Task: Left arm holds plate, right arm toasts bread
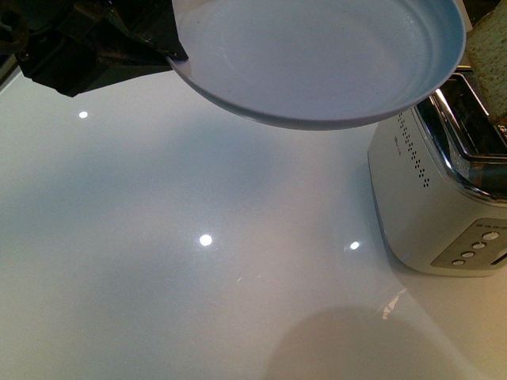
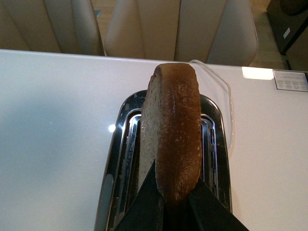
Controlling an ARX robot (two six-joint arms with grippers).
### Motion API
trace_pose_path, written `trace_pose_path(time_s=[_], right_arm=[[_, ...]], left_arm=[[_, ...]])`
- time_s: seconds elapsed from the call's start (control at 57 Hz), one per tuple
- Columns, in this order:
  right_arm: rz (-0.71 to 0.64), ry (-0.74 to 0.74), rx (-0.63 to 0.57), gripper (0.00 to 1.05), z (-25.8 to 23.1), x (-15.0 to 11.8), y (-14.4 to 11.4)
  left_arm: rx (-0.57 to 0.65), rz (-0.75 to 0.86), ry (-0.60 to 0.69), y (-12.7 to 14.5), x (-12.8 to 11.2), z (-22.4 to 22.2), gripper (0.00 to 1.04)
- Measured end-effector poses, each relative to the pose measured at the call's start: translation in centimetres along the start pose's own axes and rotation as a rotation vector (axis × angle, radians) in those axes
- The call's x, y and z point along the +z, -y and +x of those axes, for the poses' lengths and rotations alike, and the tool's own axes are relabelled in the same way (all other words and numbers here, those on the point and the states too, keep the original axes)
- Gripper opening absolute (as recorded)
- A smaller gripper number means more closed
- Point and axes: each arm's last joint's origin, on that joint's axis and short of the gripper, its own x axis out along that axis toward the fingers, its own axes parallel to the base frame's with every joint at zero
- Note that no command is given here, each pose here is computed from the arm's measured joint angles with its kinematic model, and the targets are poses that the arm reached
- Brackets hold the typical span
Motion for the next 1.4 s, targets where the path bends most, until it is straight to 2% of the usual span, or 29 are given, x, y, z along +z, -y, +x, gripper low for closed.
trace_pose_path(time_s=[0.632, 0.912, 1.158, 1.263, 1.404], right_arm=[[-0.068, -0.096, -0.031, 0.03, 2.7, -2.4, -0.6], [-0.096, -0.158, -0.014, 0.04, 3.8, -4.6, -1.3], [-0.066, -0.176, -0.001, 0.37, 3.4, -5.9, -1.3], [-0.024, -0.148, -0.001, 0.58, 2.3, -6.0, -1.1], [0.062, 0.002, -0.043, 0.87, -1.4, -4.7, -0.1]], left_arm=[[0.000, 0.000, 0.000, 0.0, 0.0, 0.0, 0.03], [0.000, 0.000, 0.000, 0.0, 0.0, 0.0, 0.03], [0.000, 0.000, 0.000, 0.0, 0.0, 0.0, 0.03], [0.000, 0.000, 0.000, 0.0, 0.0, 0.0, 0.03], [0.000, 0.000, 0.000, 0.0, 0.0, 0.0, 0.03]])
